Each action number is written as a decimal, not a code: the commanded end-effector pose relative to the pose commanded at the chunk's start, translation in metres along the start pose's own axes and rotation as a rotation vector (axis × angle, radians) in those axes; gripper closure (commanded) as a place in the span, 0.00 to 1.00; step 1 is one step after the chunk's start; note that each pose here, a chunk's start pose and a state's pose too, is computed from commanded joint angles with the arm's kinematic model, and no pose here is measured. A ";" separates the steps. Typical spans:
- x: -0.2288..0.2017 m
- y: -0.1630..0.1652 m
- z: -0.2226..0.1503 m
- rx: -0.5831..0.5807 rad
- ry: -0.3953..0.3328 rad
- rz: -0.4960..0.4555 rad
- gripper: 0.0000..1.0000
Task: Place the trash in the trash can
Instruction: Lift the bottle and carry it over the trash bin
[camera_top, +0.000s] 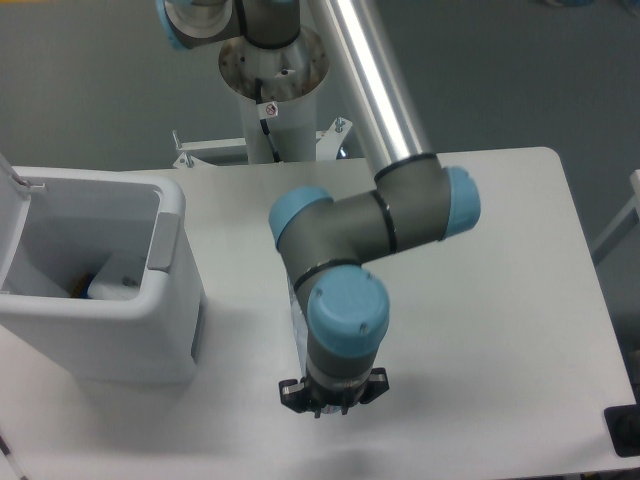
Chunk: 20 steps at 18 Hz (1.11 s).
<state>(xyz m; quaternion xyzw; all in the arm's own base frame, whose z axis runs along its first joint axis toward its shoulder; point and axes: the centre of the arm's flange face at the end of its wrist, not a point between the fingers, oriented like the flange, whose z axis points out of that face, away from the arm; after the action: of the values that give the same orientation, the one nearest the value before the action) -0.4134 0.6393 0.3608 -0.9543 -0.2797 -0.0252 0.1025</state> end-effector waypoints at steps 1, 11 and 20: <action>-0.001 0.000 -0.008 0.019 0.005 -0.002 0.91; 0.007 0.013 -0.141 0.265 0.166 0.003 0.91; 0.023 0.039 -0.253 0.493 0.357 0.041 0.91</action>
<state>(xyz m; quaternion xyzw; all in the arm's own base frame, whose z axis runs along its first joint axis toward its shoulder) -0.3705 0.5666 0.6035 -0.8866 -0.2358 -0.1219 0.3788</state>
